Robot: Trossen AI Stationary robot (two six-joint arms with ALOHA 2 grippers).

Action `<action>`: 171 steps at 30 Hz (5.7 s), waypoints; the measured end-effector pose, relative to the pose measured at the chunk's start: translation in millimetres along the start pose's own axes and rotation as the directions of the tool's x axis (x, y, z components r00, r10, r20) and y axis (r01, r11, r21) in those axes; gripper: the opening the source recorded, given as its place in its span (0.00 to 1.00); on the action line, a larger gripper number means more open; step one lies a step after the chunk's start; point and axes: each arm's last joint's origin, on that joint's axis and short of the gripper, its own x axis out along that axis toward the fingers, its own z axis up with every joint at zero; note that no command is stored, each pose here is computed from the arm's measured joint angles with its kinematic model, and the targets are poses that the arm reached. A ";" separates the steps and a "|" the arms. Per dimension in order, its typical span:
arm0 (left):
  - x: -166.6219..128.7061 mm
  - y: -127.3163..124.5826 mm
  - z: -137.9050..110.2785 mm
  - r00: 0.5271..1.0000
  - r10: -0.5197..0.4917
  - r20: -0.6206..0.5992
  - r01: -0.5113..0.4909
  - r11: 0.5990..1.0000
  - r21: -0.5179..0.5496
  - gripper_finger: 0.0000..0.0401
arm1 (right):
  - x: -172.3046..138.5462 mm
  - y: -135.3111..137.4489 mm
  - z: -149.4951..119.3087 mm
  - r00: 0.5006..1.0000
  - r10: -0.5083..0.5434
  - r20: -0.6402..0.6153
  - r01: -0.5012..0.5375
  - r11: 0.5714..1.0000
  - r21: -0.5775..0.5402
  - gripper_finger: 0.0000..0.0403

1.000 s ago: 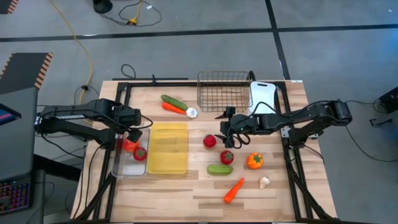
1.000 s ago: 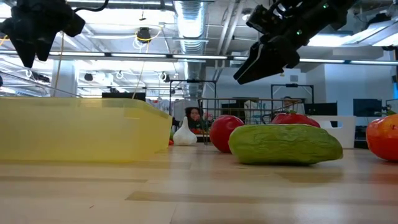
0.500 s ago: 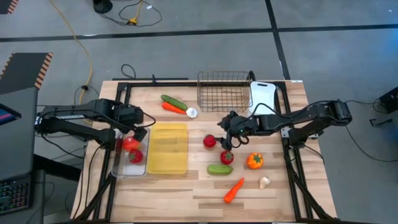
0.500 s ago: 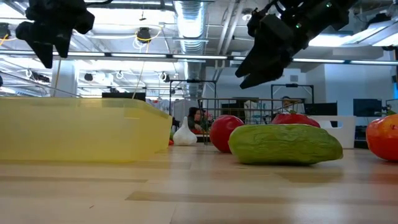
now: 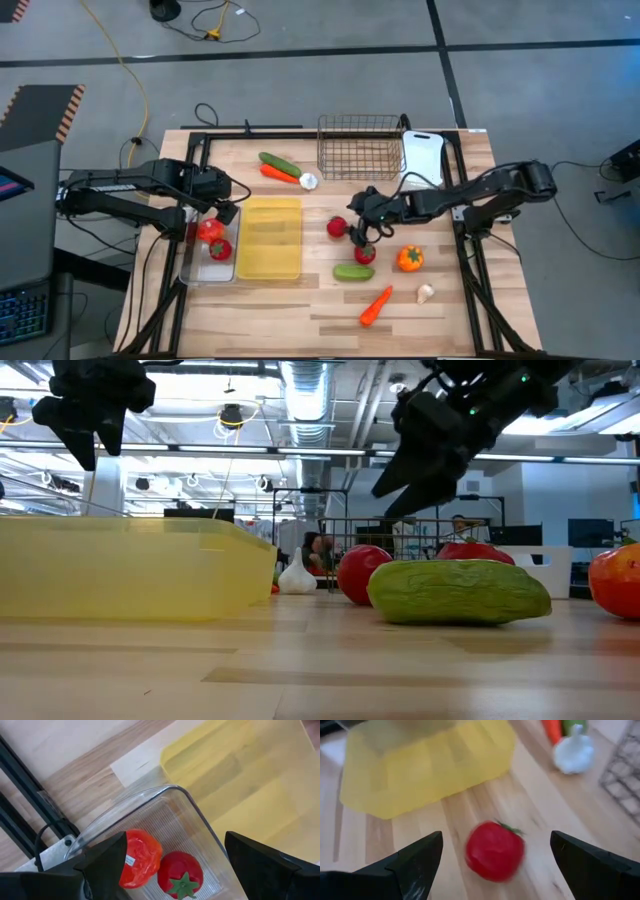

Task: Sort produce into baskets
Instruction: Put the top red tomato into the transparent bin

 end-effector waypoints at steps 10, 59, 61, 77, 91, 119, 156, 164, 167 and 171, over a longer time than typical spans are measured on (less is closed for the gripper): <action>0.0 0.3 0.4 1.000 0.011 0.014 -0.011 1.000 0.000 0.80 | 44.3 4.3 -22.6 0.998 -0.062 -0.014 0.062 0.998 -0.020 0.98; -11.7 -85.7 67.8 0.630 -0.513 0.583 0.065 0.782 0.619 0.80 | -14.6 -38.9 72.3 0.834 0.179 0.521 -0.218 0.976 0.014 0.82; -2.0 -96.0 73.2 0.628 -0.516 0.583 0.019 0.759 0.651 0.80 | -14.8 -43.1 73.8 0.829 0.214 0.517 -0.264 0.964 0.025 0.82; 43.2 -141.4 96.8 0.555 -0.564 0.611 -0.188 0.631 0.753 0.80 | -15.1 -60.3 77.3 0.806 0.365 0.466 -0.461 0.881 0.107 0.82; 75.7 -154.9 101.3 0.603 -0.547 0.581 -0.043 0.704 0.709 0.80 | -15.6 -59.5 77.9 0.800 0.370 0.473 -0.466 0.879 0.100 0.82; 69.3 -157.0 104.0 0.545 -0.556 0.628 -0.053 0.724 0.687 0.68 | -15.0 -60.4 77.6 0.810 0.340 0.477 -0.442 0.890 0.116 0.85; 70.8 -156.0 102.4 0.567 -0.552 0.612 -0.051 0.718 0.695 0.68 | -14.3 -61.3 75.5 0.807 0.401 0.434 -0.474 0.878 0.069 0.95; 72.7 -148.8 97.3 0.644 -0.512 0.568 -0.024 0.729 0.684 0.68 | -16.6 -79.4 73.5 0.855 0.346 0.386 -0.384 0.923 0.025 0.95; 67.5 -141.7 91.7 0.686 -0.495 0.534 -0.001 0.733 0.681 0.68 | -19.3 -85.1 71.7 0.878 0.317 0.360 -0.344 0.939 0.011 0.95; 57.9 -124.8 80.4 0.769 -0.443 0.461 0.037 0.750 0.660 0.68 | -24.0 -88.7 68.5 0.902 0.295 0.316 -0.309 0.951 -0.005 0.95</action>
